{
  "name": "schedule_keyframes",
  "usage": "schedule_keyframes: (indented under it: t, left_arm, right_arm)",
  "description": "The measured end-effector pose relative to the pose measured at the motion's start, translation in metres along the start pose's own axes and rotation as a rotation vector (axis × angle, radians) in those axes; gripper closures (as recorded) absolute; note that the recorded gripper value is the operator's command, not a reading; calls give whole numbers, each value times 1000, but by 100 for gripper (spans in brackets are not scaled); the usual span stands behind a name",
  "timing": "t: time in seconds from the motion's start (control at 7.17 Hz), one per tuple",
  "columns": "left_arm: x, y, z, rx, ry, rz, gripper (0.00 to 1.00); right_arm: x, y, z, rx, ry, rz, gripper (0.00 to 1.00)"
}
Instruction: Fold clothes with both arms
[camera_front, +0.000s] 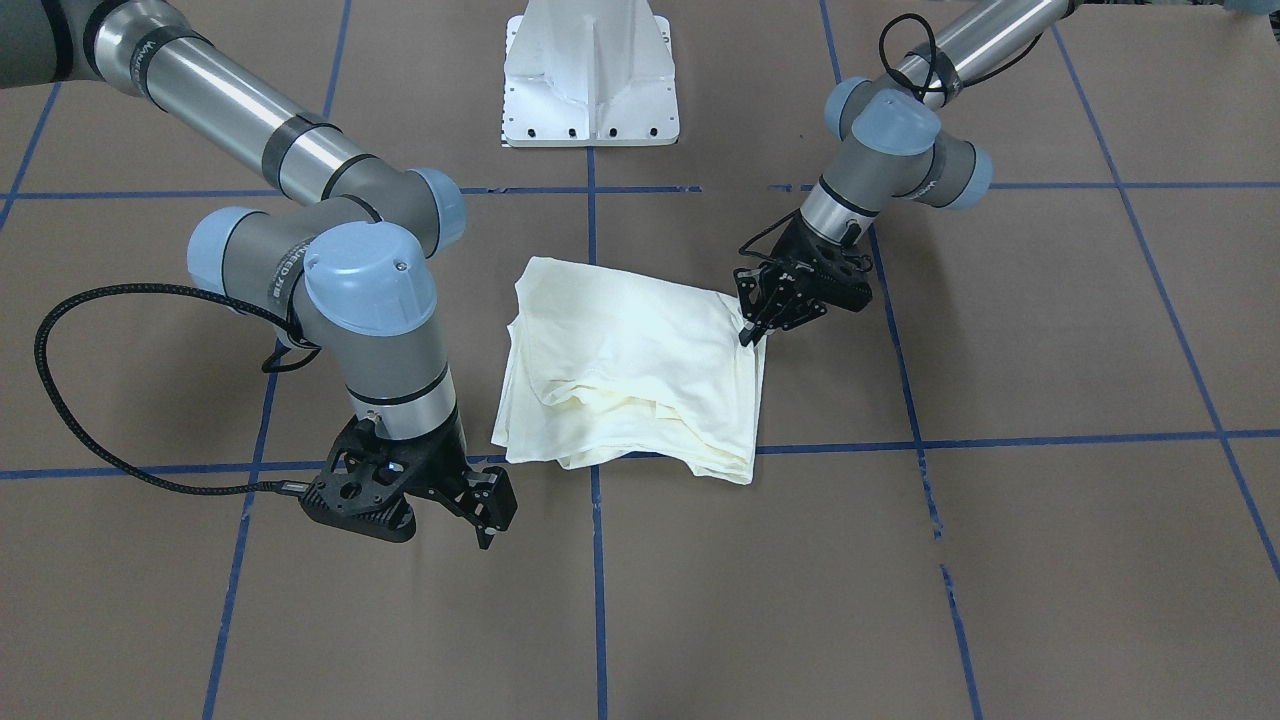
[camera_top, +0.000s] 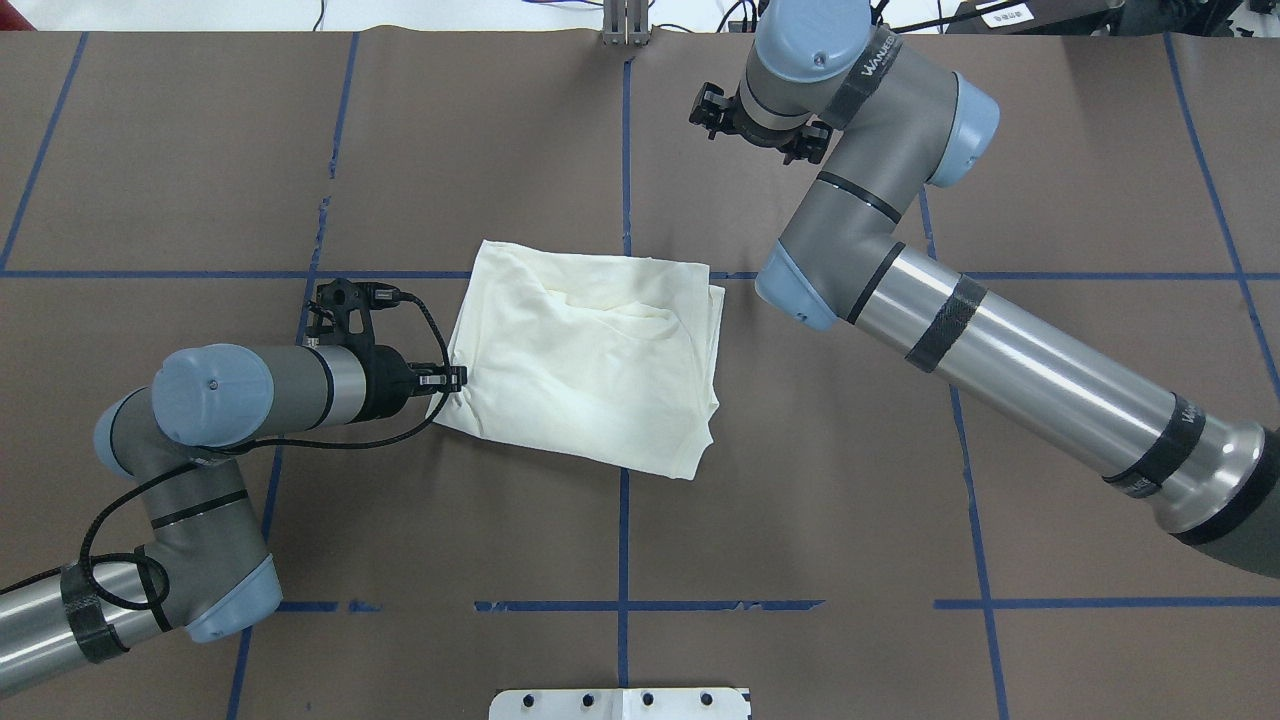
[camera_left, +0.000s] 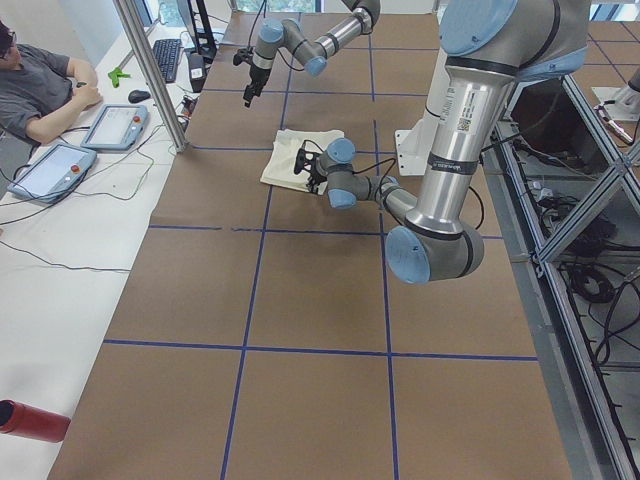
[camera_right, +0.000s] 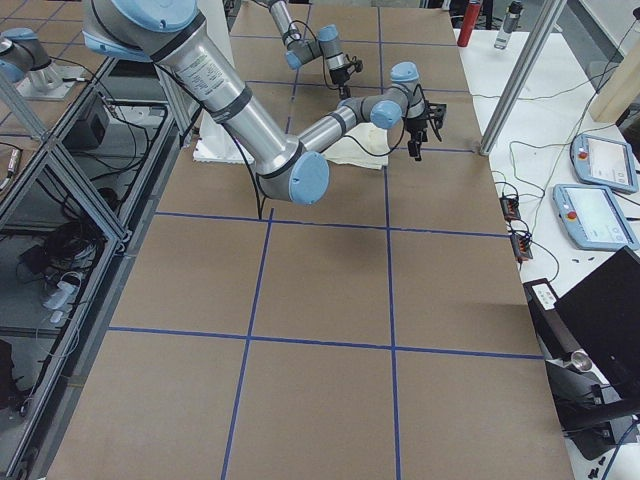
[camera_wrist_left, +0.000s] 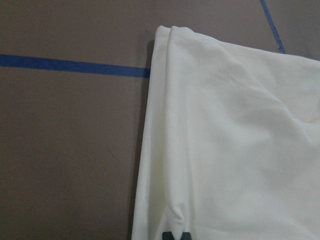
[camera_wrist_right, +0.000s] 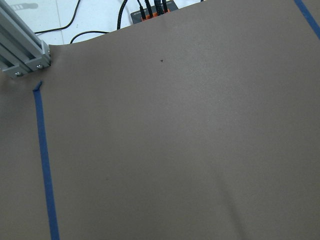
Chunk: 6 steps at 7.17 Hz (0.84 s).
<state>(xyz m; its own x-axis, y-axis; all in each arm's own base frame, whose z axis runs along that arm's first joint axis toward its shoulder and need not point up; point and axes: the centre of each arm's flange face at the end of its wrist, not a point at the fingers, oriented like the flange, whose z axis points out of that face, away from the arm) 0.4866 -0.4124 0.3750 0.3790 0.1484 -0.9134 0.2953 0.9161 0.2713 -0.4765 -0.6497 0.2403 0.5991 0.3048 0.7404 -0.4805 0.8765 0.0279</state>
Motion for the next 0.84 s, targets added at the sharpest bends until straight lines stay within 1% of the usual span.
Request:
schedule_keyframes:
  t: [0.28, 0.42, 0.7, 0.84]
  left_arm:
    - [4, -21, -15, -3, 1, 3, 0]
    - [24, -31, -25, -8, 20, -10, 0]
    - [78, -40, -22, -26, 44, -93, 0]
    - [83, -35, -17, -39, 34, -110, 0]
  right_arm:
    - [5, 3, -3, -10, -7, -4, 0]
    - [8, 4, -5, -11, -11, -5, 0]
    - [12, 5, -6, -11, -11, -7, 0]
    - [13, 5, -5, -11, -10, -9, 0]
